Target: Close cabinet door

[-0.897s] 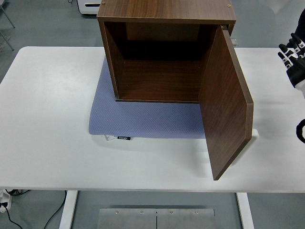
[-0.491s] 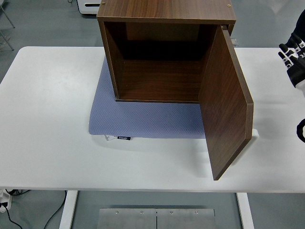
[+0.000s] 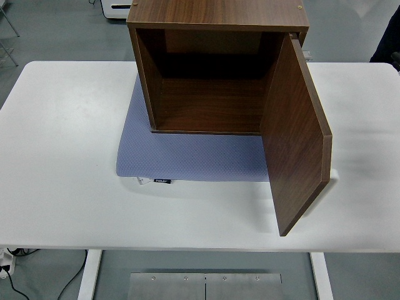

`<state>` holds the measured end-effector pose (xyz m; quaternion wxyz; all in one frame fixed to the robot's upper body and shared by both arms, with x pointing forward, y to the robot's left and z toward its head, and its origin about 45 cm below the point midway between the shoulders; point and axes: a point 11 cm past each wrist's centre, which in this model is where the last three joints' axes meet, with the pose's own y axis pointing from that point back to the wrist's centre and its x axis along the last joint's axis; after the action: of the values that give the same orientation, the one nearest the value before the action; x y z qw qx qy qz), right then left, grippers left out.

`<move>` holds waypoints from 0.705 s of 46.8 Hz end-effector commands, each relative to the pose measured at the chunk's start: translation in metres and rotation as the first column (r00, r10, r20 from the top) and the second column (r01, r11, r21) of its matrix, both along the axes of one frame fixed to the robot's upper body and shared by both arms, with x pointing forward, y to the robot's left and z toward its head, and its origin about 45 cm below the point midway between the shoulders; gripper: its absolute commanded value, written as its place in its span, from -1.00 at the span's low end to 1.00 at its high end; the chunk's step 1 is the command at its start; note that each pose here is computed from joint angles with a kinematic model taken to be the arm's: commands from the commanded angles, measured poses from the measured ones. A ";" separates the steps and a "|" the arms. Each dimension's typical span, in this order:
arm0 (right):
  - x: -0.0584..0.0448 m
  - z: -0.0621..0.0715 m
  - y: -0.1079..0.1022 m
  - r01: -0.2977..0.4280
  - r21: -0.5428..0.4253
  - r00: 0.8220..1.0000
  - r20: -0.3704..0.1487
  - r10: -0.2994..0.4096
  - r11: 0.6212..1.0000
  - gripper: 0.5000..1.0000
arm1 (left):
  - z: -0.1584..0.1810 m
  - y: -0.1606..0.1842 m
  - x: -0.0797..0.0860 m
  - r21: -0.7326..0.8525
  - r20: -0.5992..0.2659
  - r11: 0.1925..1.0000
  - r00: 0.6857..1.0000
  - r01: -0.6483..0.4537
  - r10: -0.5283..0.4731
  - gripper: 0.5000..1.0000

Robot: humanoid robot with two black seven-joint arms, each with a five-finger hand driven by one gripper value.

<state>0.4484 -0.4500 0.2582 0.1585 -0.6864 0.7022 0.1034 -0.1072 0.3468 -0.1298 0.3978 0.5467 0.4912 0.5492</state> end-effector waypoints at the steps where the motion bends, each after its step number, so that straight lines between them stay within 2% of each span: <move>1: -0.003 0.004 -0.008 -0.011 -0.036 1.000 -0.008 0.011 0.999 1.00 | 0.000 0.000 0.000 0.000 0.000 1.000 1.000 0.000 0.000 1.00; 12: -0.014 0.017 -0.035 -0.011 -0.100 1.000 -0.020 0.009 0.995 1.00 | 0.000 0.000 0.000 0.000 0.000 1.000 1.000 0.000 0.000 1.00; 21: -0.016 0.024 -0.042 -0.007 -0.116 1.000 -0.013 0.006 0.993 1.00 | 0.000 0.000 0.000 -0.002 0.002 1.000 1.000 0.000 0.000 1.00; 27: -0.016 0.033 -0.038 -0.023 -0.125 1.000 0.007 0.024 0.992 1.00 | 0.000 0.000 0.000 0.000 0.000 1.000 1.000 0.000 0.000 1.00; 33: -0.022 0.037 -0.040 -0.036 -0.150 0.999 0.012 0.039 0.988 1.00 | 0.000 0.000 0.000 0.000 0.000 1.000 1.000 0.000 0.000 1.00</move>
<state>0.4286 -0.4897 0.2926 0.1123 -0.7072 0.6960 0.0531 -0.1072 0.3467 -0.1298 0.3978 0.5467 0.4913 0.5491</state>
